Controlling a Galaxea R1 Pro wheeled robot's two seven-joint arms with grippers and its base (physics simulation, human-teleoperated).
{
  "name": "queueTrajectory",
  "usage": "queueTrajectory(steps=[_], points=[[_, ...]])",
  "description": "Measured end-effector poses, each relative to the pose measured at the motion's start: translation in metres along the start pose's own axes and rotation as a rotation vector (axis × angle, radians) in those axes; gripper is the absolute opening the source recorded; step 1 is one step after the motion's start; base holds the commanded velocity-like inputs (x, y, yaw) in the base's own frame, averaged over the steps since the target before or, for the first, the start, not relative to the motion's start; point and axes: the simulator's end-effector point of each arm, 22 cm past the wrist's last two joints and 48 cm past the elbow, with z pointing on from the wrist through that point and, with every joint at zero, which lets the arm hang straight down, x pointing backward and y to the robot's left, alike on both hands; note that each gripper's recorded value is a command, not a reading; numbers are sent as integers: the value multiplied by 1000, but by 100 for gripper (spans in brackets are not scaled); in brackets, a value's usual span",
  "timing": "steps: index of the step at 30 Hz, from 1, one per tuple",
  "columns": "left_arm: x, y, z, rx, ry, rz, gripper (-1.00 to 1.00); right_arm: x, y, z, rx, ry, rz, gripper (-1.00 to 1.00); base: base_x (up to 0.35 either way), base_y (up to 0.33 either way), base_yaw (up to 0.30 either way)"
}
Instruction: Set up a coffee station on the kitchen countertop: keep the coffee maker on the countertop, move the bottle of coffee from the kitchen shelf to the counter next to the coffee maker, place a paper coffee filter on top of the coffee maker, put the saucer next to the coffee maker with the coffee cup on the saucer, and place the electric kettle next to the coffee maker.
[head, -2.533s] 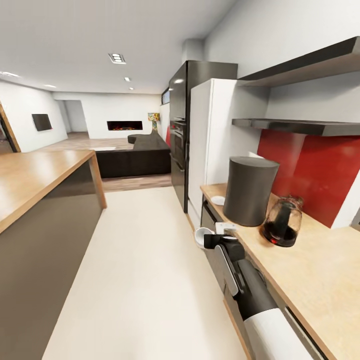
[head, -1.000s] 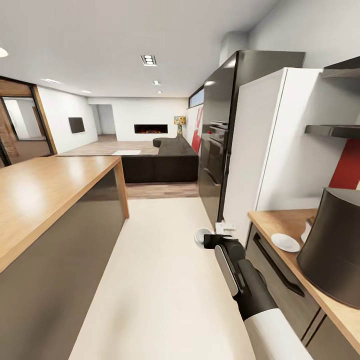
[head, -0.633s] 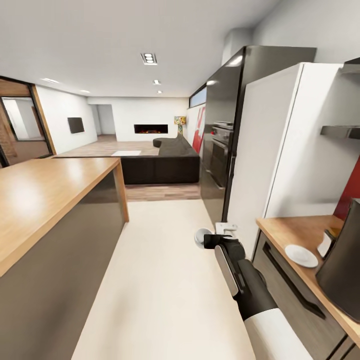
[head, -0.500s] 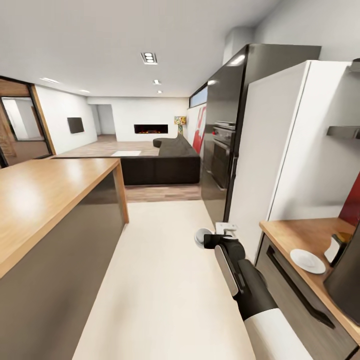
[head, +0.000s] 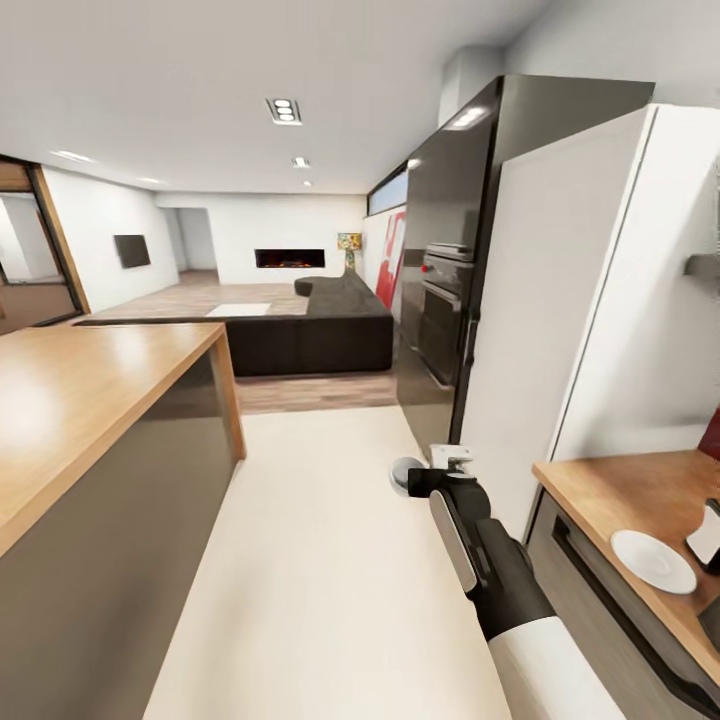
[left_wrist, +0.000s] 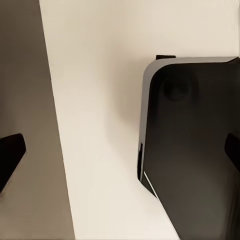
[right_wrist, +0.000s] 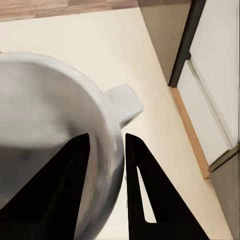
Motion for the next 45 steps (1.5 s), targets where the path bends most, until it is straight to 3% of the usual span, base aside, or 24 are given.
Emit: queueTrajectory(steps=[9, 21, 45], points=[[0, 0, 0, 0, 0, 0, 100, 0, 0, 0, 0, 0, 0, -100, 334, 122, -248], [0, -2, 0, 3, 0, -1, 100, 0, 0, 0, 0, 0, 0, -100, 329, 134, -47], [0, -4, 0, 5, 0, 0, 100, 0, 0, 0, 0, 1, 1, -100, 292, 203, -260]])
